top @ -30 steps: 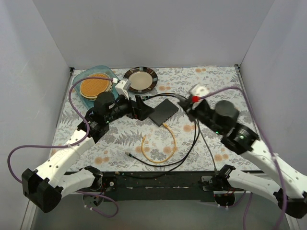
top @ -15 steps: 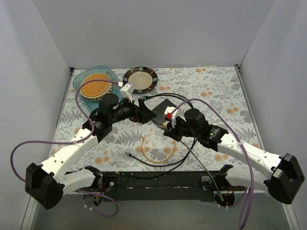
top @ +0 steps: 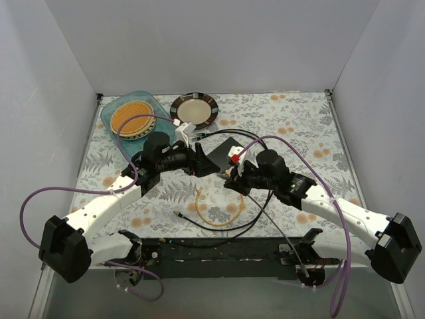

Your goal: Insert the plug into the switch port

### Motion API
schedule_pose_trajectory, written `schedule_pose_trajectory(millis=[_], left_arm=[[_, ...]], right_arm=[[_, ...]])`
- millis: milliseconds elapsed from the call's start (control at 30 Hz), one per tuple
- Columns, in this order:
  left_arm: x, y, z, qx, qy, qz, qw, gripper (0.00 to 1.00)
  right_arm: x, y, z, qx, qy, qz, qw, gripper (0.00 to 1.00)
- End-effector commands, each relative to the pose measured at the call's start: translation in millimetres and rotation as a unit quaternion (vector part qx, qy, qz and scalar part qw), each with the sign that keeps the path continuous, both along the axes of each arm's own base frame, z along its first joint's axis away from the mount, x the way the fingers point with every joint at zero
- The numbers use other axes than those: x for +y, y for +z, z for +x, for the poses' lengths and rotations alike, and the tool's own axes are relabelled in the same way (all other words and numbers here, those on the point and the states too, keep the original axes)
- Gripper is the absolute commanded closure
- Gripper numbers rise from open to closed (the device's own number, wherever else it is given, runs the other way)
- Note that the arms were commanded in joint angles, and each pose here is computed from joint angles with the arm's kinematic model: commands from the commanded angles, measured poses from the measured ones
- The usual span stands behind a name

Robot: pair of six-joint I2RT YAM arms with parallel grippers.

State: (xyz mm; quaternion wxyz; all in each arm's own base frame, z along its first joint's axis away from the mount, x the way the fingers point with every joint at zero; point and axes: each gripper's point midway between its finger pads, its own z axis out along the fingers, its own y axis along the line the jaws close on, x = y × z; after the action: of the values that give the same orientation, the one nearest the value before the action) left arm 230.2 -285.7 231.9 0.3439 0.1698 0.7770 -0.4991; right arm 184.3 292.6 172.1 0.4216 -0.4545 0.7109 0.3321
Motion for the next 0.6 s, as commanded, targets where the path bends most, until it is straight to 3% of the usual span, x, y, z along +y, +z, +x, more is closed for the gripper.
schedule_pose_trajectory(millis=[0, 367, 567], left_arm=[[-8.0, 6.9, -13.1, -0.004, -0.052, -0.026, 0.998, 0.38], [-19.8, -2.9, -18.5, 0.014, -0.075, -0.02, 0.997, 0.44], [-32.1, -9.8, -16.7, 0.034, -0.082, -0.016, 0.996, 0.53]], right_arm=[[4.8, 16.6, 7.7, -0.016, -0.009, 0.024, 1.0, 0.99], [3.8, 25.6, 17.7, -0.023, -0.038, 0.028, 0.999, 0.99], [4.7, 27.8, 20.8, -0.022, -0.045, 0.029, 0.998, 0.99]])
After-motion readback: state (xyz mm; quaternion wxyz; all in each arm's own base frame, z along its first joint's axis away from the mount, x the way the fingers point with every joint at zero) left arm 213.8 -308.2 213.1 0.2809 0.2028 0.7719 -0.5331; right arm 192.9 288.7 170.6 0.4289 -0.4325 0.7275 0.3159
